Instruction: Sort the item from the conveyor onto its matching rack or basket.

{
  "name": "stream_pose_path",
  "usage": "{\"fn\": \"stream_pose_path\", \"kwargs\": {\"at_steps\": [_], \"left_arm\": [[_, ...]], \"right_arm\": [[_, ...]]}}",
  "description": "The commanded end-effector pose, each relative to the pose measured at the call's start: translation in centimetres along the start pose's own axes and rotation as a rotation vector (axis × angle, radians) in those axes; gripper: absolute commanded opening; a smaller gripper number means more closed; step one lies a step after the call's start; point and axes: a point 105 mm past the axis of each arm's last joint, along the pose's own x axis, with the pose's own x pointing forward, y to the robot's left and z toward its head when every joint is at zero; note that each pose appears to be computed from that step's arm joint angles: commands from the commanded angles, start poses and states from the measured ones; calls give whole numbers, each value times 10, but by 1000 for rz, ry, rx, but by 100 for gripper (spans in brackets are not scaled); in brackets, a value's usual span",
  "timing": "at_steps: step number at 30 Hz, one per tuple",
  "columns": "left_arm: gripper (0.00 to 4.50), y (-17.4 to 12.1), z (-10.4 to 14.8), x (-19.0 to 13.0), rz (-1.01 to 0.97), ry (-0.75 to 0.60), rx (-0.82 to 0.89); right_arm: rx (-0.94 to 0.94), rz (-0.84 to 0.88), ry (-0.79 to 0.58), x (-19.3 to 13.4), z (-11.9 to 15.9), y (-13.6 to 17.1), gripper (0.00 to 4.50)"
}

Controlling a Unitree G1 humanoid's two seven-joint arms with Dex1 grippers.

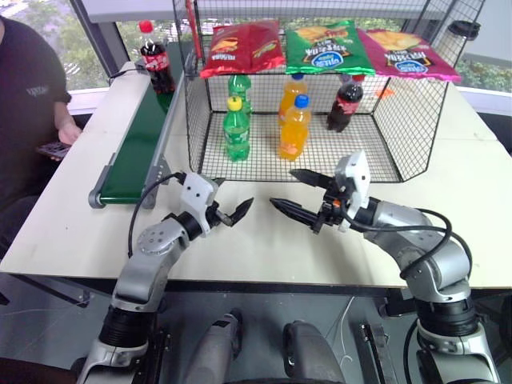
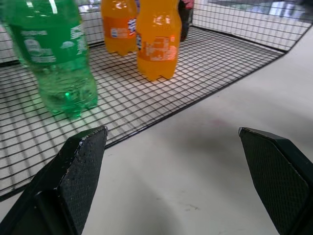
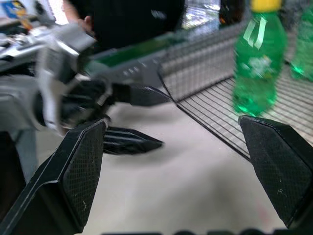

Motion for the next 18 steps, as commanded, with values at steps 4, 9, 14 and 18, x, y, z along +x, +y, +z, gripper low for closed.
{"fn": "stream_pose_path", "kwargs": {"at_steps": [4,9,14,18], "left_arm": [[450,39,34,-17,256,-139,6],[450,77,49,-44,460,-191,-29],[450,117,54,-74,634,-196,-30],[450,138,49,-87,711,-171,-21]], "right_arm": [[-54,87,-60,7,25,17,446],[-74,118,-85,7,35,22,446],[-90,164,-110,10,45,31,446],[-91,165,-107,12,42,30,446]]}}
